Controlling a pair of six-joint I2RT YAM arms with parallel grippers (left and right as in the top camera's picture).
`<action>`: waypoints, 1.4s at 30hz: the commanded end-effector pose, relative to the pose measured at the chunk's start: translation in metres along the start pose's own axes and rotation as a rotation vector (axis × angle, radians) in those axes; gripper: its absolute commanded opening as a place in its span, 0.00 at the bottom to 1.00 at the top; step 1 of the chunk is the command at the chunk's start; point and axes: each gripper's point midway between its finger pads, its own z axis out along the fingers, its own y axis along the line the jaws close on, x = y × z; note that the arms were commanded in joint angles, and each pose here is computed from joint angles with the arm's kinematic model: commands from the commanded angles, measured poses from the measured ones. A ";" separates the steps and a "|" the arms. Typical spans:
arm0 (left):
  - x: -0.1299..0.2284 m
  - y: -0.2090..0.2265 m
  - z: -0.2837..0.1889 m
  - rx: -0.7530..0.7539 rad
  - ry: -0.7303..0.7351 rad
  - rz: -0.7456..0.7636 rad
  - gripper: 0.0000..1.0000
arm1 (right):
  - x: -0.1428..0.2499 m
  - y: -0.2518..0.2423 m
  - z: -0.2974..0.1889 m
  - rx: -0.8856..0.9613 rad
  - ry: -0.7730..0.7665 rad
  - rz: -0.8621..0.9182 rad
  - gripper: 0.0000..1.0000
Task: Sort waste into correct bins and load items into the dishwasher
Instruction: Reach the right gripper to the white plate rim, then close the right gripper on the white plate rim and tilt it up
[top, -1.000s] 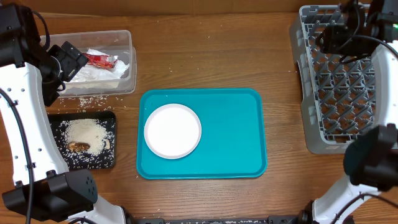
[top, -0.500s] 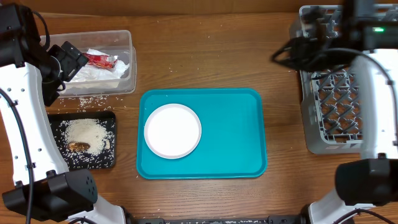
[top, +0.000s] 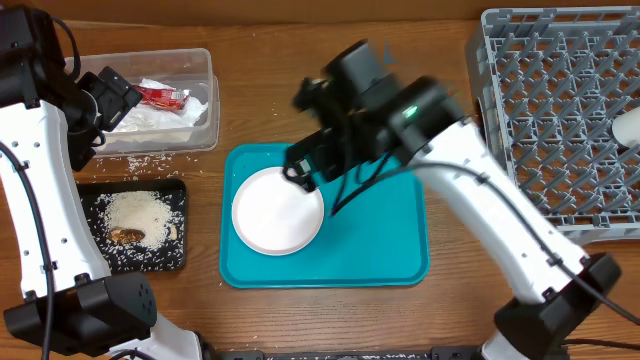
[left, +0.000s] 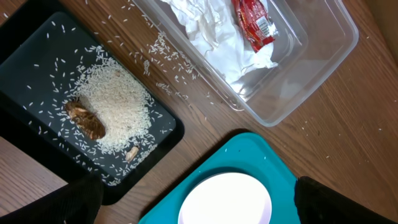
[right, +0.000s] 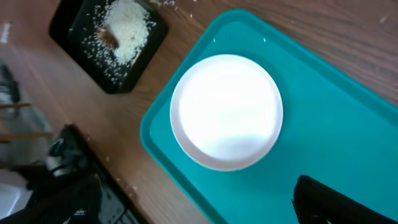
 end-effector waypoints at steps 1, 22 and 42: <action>0.001 -0.003 0.005 -0.003 0.011 -0.003 1.00 | -0.007 -0.002 0.014 0.174 -0.046 0.083 1.00; 0.001 -0.003 0.005 -0.003 0.011 -0.003 1.00 | 0.108 0.060 0.190 0.194 0.291 -0.327 0.63; 0.001 -0.003 0.005 -0.004 0.010 -0.003 1.00 | 0.124 0.031 0.228 0.216 0.296 -0.304 0.49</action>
